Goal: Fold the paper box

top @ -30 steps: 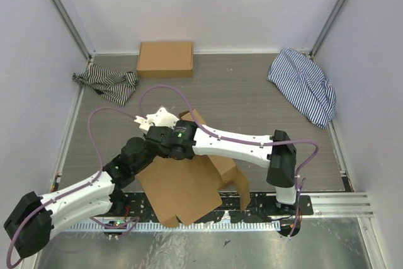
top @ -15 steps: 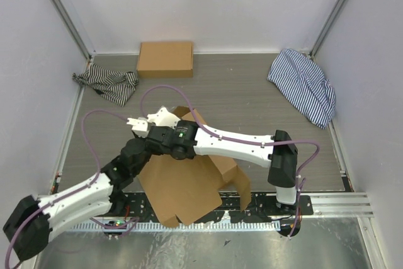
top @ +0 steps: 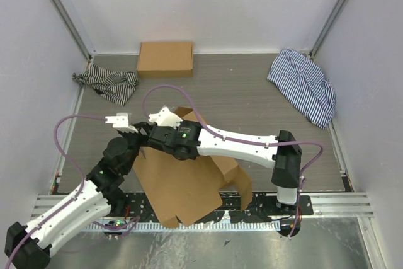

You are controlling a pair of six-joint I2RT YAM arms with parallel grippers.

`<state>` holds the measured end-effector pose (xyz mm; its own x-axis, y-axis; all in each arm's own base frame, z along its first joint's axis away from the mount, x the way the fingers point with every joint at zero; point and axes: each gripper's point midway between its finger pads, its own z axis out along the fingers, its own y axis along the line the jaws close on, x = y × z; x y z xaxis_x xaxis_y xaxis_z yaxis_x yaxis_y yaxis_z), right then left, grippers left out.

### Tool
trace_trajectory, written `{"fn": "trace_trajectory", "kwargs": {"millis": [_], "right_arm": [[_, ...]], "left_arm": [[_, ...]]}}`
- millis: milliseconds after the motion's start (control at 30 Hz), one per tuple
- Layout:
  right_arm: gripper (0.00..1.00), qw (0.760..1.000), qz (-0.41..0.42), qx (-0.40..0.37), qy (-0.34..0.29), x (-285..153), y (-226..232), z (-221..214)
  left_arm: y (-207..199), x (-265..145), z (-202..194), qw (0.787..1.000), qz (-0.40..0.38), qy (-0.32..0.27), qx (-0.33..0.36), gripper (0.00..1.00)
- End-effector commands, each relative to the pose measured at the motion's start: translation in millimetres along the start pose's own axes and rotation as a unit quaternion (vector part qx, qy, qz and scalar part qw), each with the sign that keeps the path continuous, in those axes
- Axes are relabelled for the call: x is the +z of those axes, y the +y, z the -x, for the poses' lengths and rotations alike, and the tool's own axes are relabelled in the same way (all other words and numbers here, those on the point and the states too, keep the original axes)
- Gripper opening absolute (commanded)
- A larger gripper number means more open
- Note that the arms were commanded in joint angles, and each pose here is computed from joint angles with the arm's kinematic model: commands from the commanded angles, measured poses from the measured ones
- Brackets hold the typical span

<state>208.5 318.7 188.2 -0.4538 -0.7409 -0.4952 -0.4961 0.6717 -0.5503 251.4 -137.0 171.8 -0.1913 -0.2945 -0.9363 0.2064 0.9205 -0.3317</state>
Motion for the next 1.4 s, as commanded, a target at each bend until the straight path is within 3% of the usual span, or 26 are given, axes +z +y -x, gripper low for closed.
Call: {"fn": "trace_trajectory", "kwargs": {"millis": [0, 100, 233, 333, 400, 633, 900, 1167, 1367], "right_arm": [[0.04, 0.998, 0.038, 0.041, -0.009, -11, 4, 1], [0.04, 0.998, 0.044, 0.041, -0.010, -12, 5, 0], [0.04, 0.998, 0.047, 0.040, -0.011, -12, 5, 0], [0.04, 0.998, 0.048, 0.035, -0.009, -10, 7, 0], [0.04, 0.998, 0.048, 0.034, -0.008, -8, 7, 1], [0.04, 0.998, 0.052, 0.035, -0.007, -5, 10, 2], [0.04, 0.998, 0.054, 0.037, -0.006, -5, 8, 2], [0.04, 0.998, 0.051, 0.042, -0.003, -3, 3, 0], [0.04, 0.998, 0.052, 0.046, -0.004, -3, -1, 1]], "left_arm": [[17, 4, 21, 0.999, 0.040, -0.012, -0.017, 0.80], [20, 25, 18, 0.998, 0.041, 0.024, -0.049, 0.80], [46, 73, 17, 0.987, 0.037, 0.068, -0.143, 0.76], [33, 105, 24, 0.971, -0.051, 0.079, -0.220, 0.72], [16, 120, 20, 0.961, -0.109, 0.099, -0.235, 0.70], [-26, 130, -4, 0.931, -0.261, 0.106, -0.233, 0.68], [-51, 131, -30, 0.905, -0.332, 0.110, -0.243, 0.67], [-51, 101, -42, 0.917, -0.325, 0.112, -0.203, 0.66], [-65, 81, -65, 0.917, -0.327, 0.147, -0.173, 0.66]]}}
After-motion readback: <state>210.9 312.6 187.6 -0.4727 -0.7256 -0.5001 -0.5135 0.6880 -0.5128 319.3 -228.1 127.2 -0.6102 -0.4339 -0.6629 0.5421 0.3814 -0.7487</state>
